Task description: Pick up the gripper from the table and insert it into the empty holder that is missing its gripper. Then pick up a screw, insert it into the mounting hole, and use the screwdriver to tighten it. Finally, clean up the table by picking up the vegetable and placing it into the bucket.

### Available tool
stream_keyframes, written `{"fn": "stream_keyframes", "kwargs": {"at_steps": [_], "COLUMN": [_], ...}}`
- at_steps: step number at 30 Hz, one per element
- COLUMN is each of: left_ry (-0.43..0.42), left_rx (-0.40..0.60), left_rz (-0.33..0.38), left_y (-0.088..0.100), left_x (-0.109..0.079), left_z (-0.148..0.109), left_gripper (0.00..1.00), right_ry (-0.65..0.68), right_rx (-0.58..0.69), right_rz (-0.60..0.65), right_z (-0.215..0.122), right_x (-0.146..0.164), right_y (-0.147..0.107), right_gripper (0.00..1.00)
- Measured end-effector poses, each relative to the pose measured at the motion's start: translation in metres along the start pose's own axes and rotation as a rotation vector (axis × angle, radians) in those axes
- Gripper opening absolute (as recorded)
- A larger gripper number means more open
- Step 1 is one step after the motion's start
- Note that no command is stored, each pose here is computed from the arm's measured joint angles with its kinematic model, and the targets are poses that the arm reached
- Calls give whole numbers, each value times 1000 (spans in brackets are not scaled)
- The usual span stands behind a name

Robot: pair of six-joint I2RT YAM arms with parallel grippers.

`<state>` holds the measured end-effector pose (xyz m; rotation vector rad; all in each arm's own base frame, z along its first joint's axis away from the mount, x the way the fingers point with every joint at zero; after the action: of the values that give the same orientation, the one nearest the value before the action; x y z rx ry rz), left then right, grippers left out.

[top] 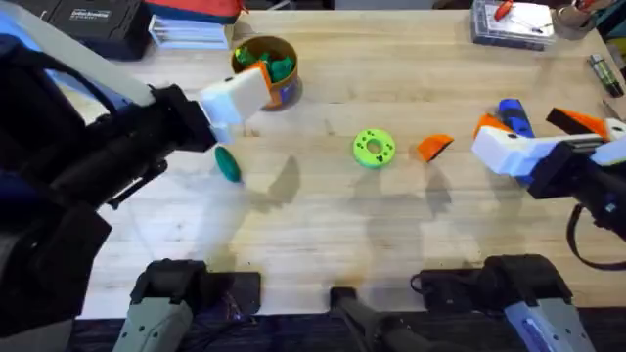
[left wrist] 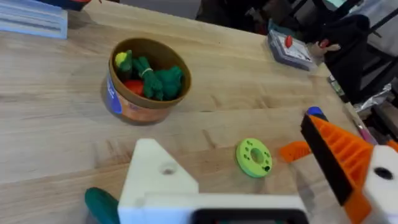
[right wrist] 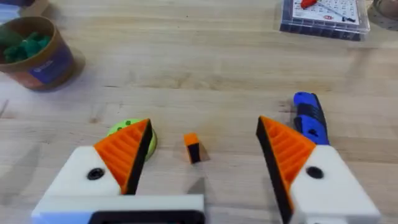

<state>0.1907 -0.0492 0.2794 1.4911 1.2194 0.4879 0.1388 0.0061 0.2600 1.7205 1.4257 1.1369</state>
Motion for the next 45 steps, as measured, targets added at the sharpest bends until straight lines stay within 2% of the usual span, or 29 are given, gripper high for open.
{"fn": "stream_keyframes", "kwargs": {"at_steps": [2, 6, 9, 13, 17, 21, 24, 27, 37, 42, 45], "left_ry": [-14, -124, -212, -308, -376, -407, -410, -412, -412, -489, -548], "left_rx": [12, -30, -90, -192, -254, -297, -326, -308, -263, -243, -219], "left_rz": [34, 272, 433, 587, 658, 686, 683, 666, 627, 597, 536], "left_y": [-2, 3, -3, -33, -68, -94, -110, -124, -131, -134, -137], "left_x": [-1, -16, -28, -41, -47, -47, -43, -39, -29, -24, -21], "left_z": [0, 5, 11, 19, 21, 19, 18, 17, 13, 6, 0], "left_gripper": [986, 986, 986, 986, 986, 986, 986, 986, 985, 986, 985], "right_ry": [0, 0, 0, 0, 0, 0, 0, 0, 0, 0, 0], "right_rx": [0, 0, 0, 0, 0, 0, 0, 0, 0, 0, 0], "right_rz": [0, 0, 0, 0, 0, 0, 0, 0, 0, 0, 0], "right_z": [0, 0, 0, 0, 0, 0, 0, 0, 0, 0, 0], "right_x": [0, 0, 0, 0, 0, 0, 0, 0, 0, 0, 0], "right_y": [0, 0, 0, 0, 0, 0, 0, 0, 0, 0, 0], "right_gripper": [994, 994, 994, 994, 994, 994, 994, 994, 992, 992, 992]}}
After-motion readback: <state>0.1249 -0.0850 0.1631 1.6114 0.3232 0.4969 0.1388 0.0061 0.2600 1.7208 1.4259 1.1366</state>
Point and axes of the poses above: each hand's point on the last joint's axis, 136 mm out from that joint toward the fingers, its own z axis out along the fingers, its own x axis along the line the jaws close on, y = z × x, the point moved 7 cm from there along -z, back along the fingers, and after that the axes turned 12 degrees about z, right-handed, at the moved point
